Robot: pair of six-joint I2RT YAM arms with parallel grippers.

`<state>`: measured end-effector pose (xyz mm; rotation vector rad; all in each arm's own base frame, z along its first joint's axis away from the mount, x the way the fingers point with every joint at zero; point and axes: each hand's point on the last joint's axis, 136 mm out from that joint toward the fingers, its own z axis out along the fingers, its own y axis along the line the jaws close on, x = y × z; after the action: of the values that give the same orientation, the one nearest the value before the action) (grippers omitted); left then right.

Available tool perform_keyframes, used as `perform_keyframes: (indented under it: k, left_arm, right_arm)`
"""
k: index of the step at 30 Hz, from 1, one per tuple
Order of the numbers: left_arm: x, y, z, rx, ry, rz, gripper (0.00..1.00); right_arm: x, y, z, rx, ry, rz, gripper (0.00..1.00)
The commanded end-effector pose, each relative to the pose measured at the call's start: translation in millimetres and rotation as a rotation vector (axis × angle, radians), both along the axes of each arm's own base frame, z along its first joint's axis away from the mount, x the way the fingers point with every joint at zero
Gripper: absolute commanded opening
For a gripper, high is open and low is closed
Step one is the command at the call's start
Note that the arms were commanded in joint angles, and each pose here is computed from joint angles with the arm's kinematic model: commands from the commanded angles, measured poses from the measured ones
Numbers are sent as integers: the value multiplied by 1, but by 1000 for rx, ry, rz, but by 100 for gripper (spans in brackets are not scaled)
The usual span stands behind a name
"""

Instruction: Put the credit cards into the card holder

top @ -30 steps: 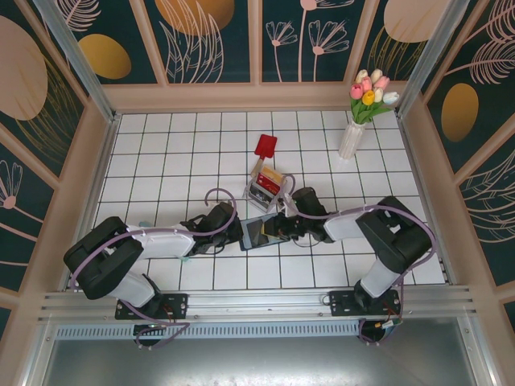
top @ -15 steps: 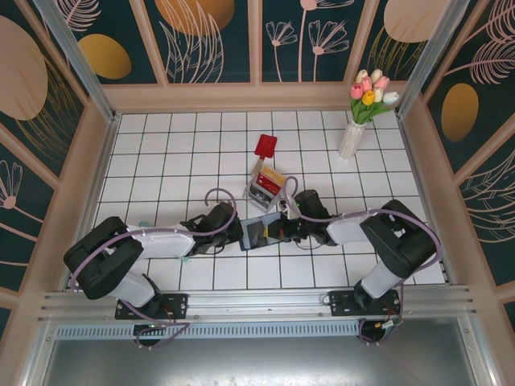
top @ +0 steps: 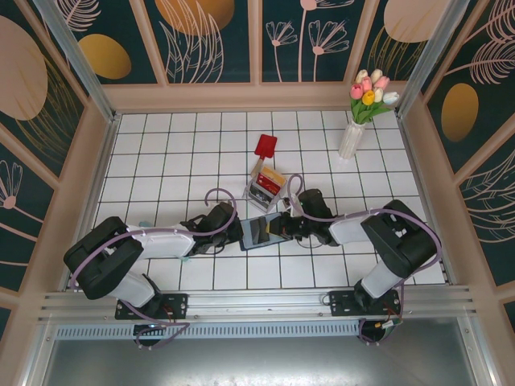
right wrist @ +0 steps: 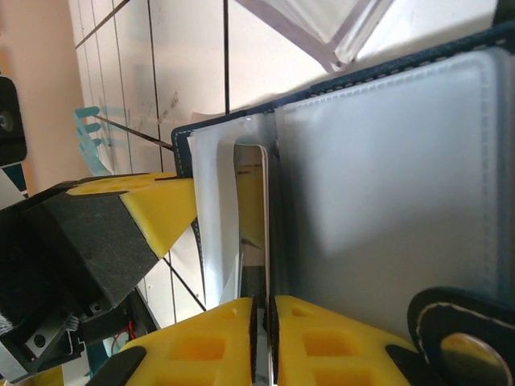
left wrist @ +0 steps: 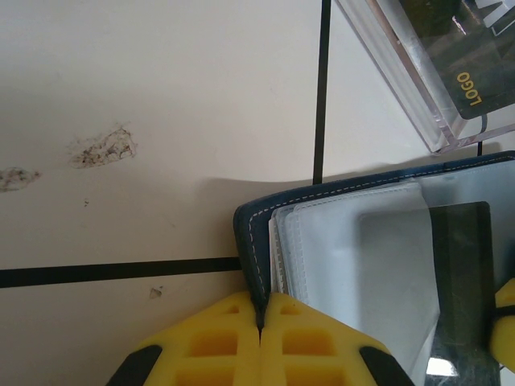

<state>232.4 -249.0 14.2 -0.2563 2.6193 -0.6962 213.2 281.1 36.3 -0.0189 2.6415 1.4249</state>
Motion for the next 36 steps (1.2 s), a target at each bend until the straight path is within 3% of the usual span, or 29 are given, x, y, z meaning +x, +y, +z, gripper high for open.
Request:
perform_keyframes:
  k: [1, 7, 13, 18, 30, 34, 36]
  left_arm:
    - [-15, 20, -25, 103, 66, -5, 4]
    - [-16, 20, -25, 104, 67, -8, 4]
    - [-16, 19, -25, 105, 68, -9, 4]
    - [-16, 21, -25, 108, 67, -8, 4]
    - [-16, 21, -26, 109, 69, -6, 4]
    - [-16, 20, -25, 106, 67, -9, 4]
    - [-15, 19, -25, 104, 66, -12, 4]
  right_arm:
    - [1, -1, 0, -37, -32, 8, 16]
    - [4, -7, -9, -129, -40, 2, 16]
    - [4, -5, -8, -129, -48, 10, 4]
    - [11, -20, -11, -261, -85, -21, 3]
    - [5, -17, 3, -149, -69, -11, 0]
    - [0, -13, 0, -145, -48, 29, 21]
    - [-3, -10, -5, -152, -39, 42, 26]
